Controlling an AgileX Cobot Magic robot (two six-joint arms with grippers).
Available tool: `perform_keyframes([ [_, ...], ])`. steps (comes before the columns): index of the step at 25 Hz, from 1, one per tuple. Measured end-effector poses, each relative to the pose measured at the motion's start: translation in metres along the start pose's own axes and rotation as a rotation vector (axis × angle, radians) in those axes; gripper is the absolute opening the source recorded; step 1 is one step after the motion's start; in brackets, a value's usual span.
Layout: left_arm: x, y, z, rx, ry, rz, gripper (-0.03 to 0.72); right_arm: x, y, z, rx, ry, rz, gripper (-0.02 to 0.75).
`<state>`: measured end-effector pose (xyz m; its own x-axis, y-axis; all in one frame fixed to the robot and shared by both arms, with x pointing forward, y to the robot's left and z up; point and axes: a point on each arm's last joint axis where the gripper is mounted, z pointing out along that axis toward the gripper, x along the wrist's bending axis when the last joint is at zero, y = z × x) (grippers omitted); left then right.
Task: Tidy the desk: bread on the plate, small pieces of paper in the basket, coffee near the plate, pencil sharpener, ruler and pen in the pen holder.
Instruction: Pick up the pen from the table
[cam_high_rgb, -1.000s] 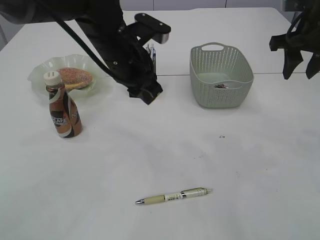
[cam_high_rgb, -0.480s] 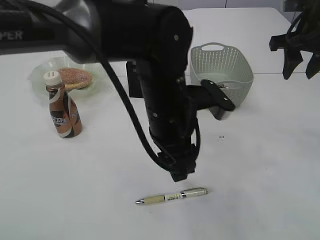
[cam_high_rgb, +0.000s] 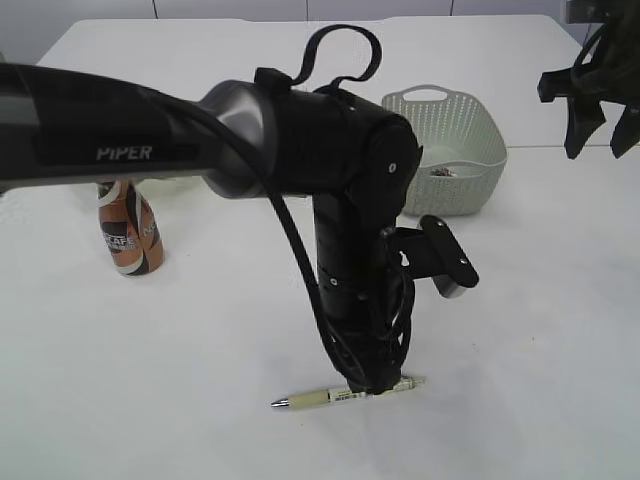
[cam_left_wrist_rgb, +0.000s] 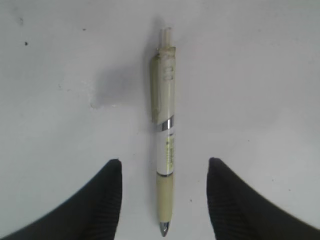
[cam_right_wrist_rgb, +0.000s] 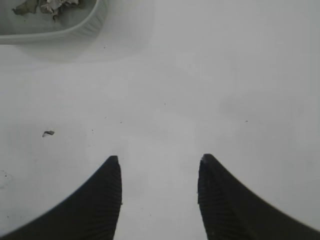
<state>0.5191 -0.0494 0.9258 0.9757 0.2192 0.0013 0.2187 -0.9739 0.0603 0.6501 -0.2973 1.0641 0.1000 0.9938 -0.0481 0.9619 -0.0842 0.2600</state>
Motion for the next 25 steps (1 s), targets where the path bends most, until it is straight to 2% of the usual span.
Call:
perform_keyframes([
  [25,0.001,0.004,0.045,0.023,-0.035,-0.002,0.384,0.0,0.0,0.0,0.0,0.0,-0.006,0.365],
])
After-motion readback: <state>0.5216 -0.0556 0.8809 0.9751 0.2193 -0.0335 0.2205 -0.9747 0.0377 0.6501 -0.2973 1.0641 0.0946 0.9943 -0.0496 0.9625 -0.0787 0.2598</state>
